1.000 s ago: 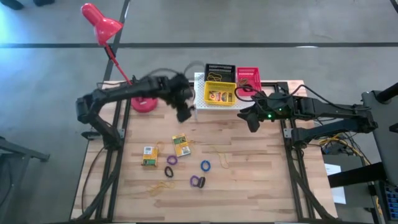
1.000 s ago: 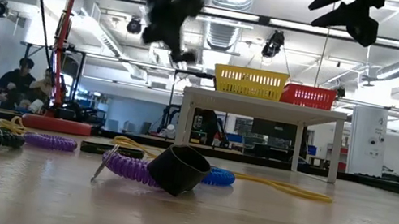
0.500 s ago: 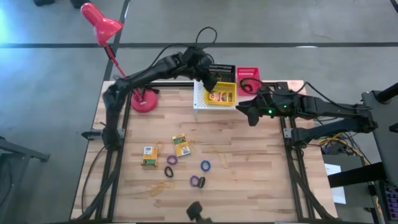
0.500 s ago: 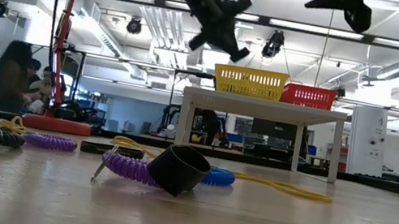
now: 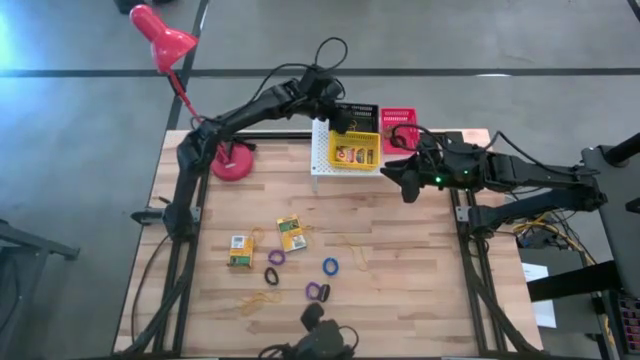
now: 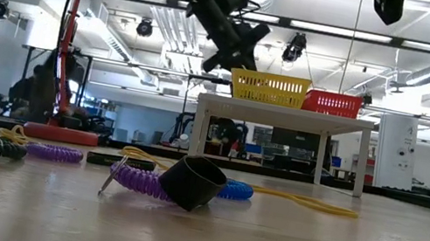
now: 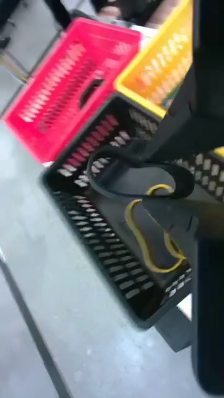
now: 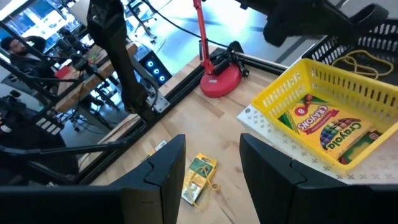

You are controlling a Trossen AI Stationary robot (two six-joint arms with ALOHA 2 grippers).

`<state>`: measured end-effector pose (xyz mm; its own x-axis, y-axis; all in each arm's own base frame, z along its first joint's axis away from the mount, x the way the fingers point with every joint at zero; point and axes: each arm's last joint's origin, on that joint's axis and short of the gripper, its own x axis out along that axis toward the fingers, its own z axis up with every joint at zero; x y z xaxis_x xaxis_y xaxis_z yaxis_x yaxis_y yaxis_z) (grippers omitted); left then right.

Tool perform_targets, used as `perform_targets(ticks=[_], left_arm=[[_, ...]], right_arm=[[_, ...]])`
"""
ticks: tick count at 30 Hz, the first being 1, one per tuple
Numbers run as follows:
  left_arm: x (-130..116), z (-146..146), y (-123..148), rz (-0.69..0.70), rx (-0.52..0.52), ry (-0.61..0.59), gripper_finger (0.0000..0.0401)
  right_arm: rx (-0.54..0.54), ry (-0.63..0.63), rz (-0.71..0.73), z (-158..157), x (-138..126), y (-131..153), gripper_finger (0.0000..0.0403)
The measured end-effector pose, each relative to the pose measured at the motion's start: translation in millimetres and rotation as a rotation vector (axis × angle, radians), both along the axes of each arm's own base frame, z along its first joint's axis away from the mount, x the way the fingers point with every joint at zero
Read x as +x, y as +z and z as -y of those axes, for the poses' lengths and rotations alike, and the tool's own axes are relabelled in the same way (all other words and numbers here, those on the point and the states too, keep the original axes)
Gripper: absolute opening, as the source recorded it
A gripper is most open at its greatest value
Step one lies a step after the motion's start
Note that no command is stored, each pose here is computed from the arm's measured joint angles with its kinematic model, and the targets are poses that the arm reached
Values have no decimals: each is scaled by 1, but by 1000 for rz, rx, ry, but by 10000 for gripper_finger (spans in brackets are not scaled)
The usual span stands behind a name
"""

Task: Pick & Place Office Desk Supplies
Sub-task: Put the yellow crayon box in the yellow bin on the shelf, then put the blue spring keychain in the red bin on the shelf

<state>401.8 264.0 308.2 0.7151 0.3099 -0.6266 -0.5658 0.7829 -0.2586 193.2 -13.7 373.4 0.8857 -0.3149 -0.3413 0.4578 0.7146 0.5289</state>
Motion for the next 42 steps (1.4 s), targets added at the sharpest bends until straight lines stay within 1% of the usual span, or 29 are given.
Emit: perform_targets(ticks=[5,9,14,18,21,23,27,30,31,33,37,42], left_arm=[[-4,-5,8,43,-25,28,182],[-7,-4,14,57,-60,6,217],[-14,3,32,83,-75,-29,235],[-29,14,61,116,-57,-55,233],[-50,29,87,115,-12,-89,224],[-67,42,103,102,14,-112,218],[-102,68,128,65,67,-149,205],[-130,86,141,67,88,-151,197],[-139,92,142,67,92,-149,194],[-155,103,142,60,98,-136,190],[-187,125,133,47,108,-107,185],[-220,146,107,41,53,-65,184]], right_arm=[[-8,-11,-12,-1,3,-2,146],[-8,-11,-32,-1,8,-6,146],[-8,-11,-71,-1,18,-13,146],[8,-17,-107,-1,31,-23,146],[27,-13,-124,-1,45,-31,146],[45,19,-129,-2,56,-37,146],[83,107,-118,-4,80,-50,146],[99,206,-129,-6,99,-63,146],[96,244,-131,-7,105,-68,146],[95,309,-181,-9,115,-80,146],[91,428,-268,-11,134,-100,146],[88,586,-334,-17,156,-125,146]])
